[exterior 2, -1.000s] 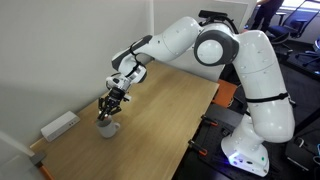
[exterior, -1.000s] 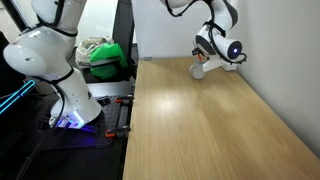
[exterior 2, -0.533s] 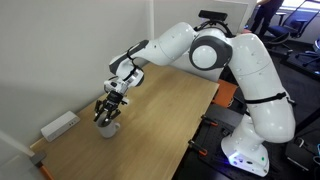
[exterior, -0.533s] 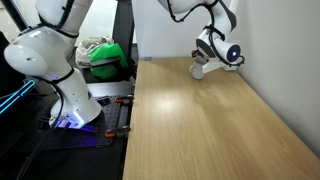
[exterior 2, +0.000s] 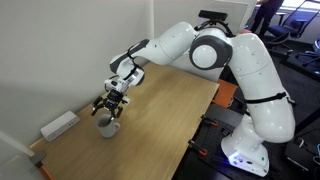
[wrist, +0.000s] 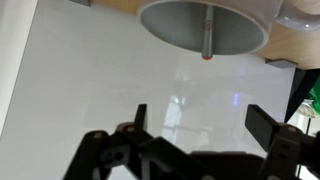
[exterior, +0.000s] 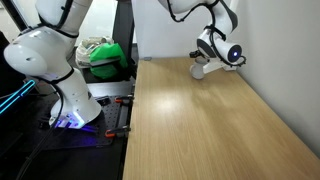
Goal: Put the pen in the mug
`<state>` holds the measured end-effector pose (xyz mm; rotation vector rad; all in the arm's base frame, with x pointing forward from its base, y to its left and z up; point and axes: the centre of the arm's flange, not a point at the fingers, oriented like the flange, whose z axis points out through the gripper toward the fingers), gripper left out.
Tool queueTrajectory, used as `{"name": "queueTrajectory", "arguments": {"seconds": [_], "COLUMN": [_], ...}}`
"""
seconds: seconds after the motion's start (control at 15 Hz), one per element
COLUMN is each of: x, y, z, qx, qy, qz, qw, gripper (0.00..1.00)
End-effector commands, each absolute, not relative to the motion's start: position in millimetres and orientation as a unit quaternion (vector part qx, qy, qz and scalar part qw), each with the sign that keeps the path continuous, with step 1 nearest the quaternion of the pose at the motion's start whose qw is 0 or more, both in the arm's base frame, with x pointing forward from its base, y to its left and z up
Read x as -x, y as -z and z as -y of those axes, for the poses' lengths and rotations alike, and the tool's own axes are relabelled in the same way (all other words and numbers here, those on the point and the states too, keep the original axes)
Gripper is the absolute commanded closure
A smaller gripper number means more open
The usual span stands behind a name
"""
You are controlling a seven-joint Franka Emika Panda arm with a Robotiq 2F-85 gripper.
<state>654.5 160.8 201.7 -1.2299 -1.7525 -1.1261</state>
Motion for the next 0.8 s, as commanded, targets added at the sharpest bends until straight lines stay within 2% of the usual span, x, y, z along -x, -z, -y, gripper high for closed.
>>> {"name": "queueTrajectory", "arguments": {"seconds": [0.0,0.67,0.73], "x": [-641.7,-612.3,-634.5], "y": [-225.2,-258.1,-241.1], "z": [-146.5,-117.8,-126.4], "qx": [0.482,0.481,0.488], "qy": [0.442,0.438,0.437], "qz": [0.674,0.686,0.679], "qw": [0.344,0.325,0.332], "gripper": [0.0,0.0,0.0]}}
